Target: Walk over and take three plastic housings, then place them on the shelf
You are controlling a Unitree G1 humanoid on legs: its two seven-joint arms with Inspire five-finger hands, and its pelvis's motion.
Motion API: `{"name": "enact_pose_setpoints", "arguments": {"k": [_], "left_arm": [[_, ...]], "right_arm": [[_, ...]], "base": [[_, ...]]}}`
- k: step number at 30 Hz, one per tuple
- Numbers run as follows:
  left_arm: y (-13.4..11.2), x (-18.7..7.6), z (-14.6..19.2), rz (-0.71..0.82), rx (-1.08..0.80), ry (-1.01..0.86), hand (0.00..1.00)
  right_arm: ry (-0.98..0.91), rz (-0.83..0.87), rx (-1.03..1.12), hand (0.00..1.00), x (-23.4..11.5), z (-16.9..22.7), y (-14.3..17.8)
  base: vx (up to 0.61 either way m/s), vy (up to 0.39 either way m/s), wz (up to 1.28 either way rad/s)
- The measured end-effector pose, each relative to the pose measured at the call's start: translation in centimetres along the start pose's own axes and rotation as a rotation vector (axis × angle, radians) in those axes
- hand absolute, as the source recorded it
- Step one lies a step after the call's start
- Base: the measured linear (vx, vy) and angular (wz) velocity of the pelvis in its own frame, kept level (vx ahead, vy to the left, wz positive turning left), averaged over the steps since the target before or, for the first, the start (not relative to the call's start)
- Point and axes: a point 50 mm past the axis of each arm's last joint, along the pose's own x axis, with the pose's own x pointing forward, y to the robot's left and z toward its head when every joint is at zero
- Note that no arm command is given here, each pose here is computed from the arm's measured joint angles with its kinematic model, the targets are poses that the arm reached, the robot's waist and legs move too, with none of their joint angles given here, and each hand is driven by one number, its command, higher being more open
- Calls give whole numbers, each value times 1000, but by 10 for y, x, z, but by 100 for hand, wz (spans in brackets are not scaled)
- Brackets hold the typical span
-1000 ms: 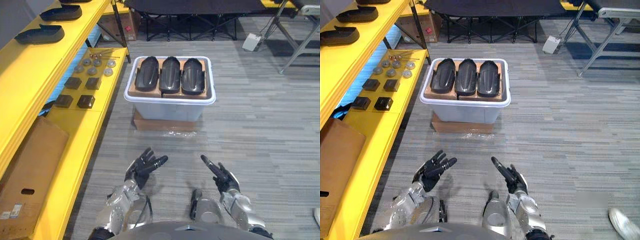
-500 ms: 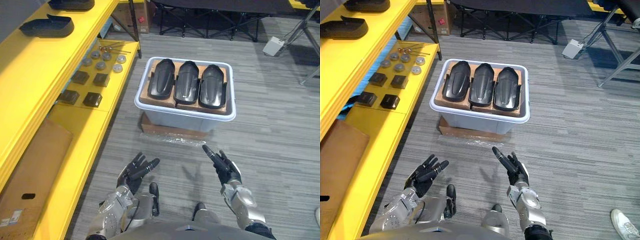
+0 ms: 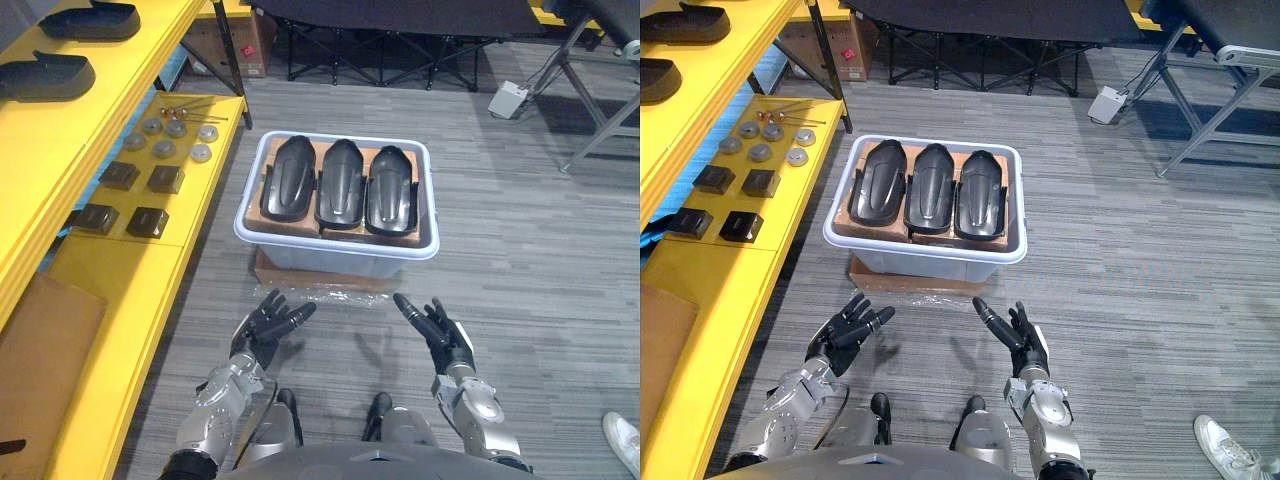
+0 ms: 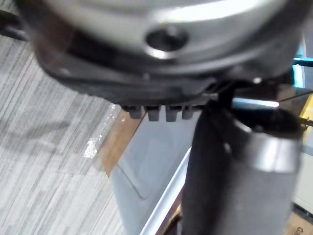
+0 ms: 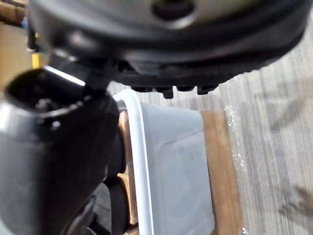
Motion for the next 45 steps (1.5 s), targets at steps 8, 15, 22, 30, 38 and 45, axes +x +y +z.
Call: {"name": "enact_pose_setpoints", "arguments": {"k": [8, 15, 22, 30, 38, 45], "left_arm": [[7, -15, -34, 44, -54, 94, 100], [4, -25, -57, 29, -92, 163, 100], [0, -21, -50, -32, -34, 179, 100], [-2, -15, -37, -32, -22, 114, 100], [-13, -8, 4, -60, -32, -130, 100], [4, -14, 11, 45, -50, -170, 100]], "right_arm": [[-106, 2, -35, 100, 8, 30, -12], [-182, -169, -31, 100, 6, 55, -59], [-255, -281, 3, 100, 30, 104, -78], [-308, -276, 70, 100, 30, 118, -80], [-230, -165, 55, 100, 17, 78, -48], [-94, -196, 116, 100, -1, 31, -34]], "base": [[6, -29, 25], [-23, -29, 24], [19, 51, -10], [6, 33, 3], [1, 2, -3], [29, 5, -28]]}}
